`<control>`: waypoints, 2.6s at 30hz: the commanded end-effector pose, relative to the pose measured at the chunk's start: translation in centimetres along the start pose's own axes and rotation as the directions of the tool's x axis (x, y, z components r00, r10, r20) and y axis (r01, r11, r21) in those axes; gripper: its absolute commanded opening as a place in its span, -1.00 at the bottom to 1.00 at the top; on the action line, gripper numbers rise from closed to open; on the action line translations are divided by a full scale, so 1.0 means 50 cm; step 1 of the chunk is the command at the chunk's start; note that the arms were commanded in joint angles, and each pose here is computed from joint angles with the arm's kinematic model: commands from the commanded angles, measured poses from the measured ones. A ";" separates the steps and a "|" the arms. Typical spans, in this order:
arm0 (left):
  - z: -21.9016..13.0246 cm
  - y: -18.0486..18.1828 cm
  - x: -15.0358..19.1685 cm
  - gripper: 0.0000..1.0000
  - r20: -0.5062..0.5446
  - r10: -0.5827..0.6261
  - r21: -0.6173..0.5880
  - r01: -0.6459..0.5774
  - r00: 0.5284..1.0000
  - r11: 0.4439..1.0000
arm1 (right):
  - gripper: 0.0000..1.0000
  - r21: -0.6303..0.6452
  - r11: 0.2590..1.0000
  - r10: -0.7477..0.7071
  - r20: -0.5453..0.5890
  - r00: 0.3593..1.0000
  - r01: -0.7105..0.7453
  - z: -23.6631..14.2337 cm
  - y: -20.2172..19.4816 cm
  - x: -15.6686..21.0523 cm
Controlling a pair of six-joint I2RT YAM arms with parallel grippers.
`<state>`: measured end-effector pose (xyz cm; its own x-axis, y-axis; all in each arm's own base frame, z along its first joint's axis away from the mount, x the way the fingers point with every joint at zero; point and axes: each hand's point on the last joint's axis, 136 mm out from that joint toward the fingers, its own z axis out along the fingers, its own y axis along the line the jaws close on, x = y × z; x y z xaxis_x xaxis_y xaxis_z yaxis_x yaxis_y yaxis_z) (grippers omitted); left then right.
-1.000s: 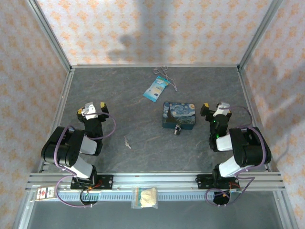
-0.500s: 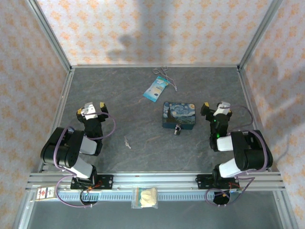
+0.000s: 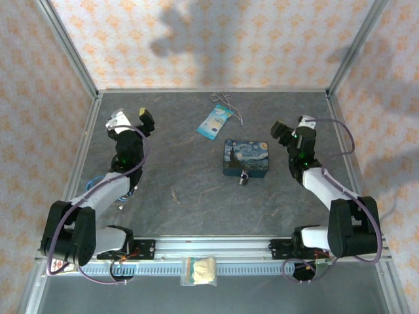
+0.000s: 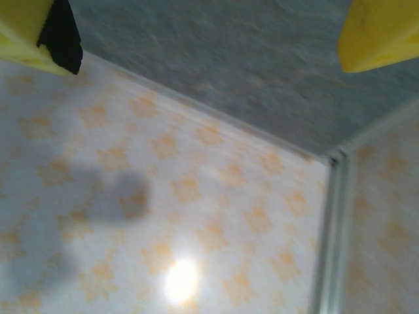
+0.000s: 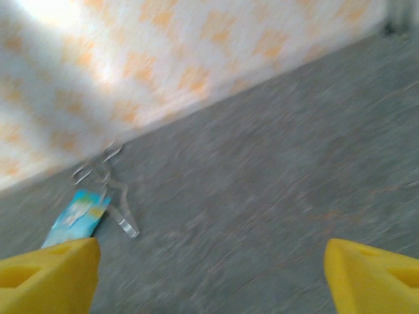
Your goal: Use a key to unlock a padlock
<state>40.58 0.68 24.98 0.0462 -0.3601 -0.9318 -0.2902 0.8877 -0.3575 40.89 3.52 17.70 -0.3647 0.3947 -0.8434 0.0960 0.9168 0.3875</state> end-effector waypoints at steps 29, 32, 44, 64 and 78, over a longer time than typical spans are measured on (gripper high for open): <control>-0.072 0.010 0.205 0.83 -0.491 -0.244 -0.033 0.262 0.837 0.965 | 0.09 -0.280 0.950 -0.289 -0.610 0.738 0.141 0.058 0.243 0.407; -0.101 0.019 0.245 0.70 -0.591 -0.172 -0.059 0.171 0.788 0.983 | 0.08 -0.318 0.940 -0.302 -0.611 0.732 0.122 0.061 0.270 0.415; -0.286 0.036 0.384 0.29 -0.780 -0.001 -0.051 -0.062 0.626 0.997 | 0.57 -0.365 0.920 -0.305 -0.430 0.850 0.145 0.016 0.347 0.237; -0.400 0.004 0.533 -0.88 -0.868 0.143 0.071 -0.167 0.475 0.983 | 0.62 -0.263 0.955 -0.244 -0.450 0.859 0.134 -0.008 0.282 0.260; -0.376 -0.076 0.480 -1.00 -0.807 0.182 0.119 -0.147 0.562 0.982 | 0.63 -0.330 0.938 -0.259 -0.466 0.846 0.106 -0.022 0.295 0.279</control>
<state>23.33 -17.14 2.44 -0.8428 -0.2764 -0.4619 -0.1852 0.9546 -0.2332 36.77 21.76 11.17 -0.7766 0.0728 -0.6258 -0.2095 0.9070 0.3654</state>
